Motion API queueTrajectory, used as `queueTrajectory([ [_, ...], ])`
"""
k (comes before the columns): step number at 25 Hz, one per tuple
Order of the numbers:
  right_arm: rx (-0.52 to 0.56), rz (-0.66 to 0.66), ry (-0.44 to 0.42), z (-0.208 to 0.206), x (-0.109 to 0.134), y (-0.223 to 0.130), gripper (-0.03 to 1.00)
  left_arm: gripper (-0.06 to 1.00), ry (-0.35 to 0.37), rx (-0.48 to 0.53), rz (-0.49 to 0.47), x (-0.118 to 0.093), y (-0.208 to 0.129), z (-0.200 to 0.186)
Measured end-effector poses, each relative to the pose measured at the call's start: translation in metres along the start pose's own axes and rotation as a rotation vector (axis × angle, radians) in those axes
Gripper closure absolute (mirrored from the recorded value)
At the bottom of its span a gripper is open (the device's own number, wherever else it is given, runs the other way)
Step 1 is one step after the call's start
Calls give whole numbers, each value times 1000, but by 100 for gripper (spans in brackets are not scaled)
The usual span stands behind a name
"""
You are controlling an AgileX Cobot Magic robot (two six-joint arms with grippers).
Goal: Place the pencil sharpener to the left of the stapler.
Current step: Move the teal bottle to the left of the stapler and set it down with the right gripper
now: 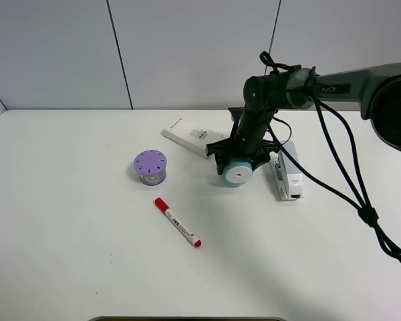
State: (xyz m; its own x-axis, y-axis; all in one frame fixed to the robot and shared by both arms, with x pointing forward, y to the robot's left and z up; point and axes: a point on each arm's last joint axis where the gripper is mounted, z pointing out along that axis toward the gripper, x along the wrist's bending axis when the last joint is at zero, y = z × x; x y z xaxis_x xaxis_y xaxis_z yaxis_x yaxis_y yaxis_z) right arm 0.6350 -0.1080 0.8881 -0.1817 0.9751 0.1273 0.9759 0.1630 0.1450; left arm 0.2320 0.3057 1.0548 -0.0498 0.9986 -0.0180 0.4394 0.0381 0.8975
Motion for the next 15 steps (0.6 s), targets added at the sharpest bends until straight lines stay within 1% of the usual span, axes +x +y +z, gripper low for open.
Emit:
queueTrajectory([
  [3, -3, 0, 1, -1, 0, 0, 11, -1, 0, 0, 0, 0, 0, 0],
  [7, -3, 0, 1, -1, 0, 0, 2, -1, 0, 0, 0, 0, 0, 0],
  [10, -3, 0, 1, -1, 0, 0, -2, -1, 0, 0, 0, 0, 0, 0],
  [15, -7, 0, 1, -1, 0, 1, -2, -1, 0, 0, 0, 0, 0, 0],
])
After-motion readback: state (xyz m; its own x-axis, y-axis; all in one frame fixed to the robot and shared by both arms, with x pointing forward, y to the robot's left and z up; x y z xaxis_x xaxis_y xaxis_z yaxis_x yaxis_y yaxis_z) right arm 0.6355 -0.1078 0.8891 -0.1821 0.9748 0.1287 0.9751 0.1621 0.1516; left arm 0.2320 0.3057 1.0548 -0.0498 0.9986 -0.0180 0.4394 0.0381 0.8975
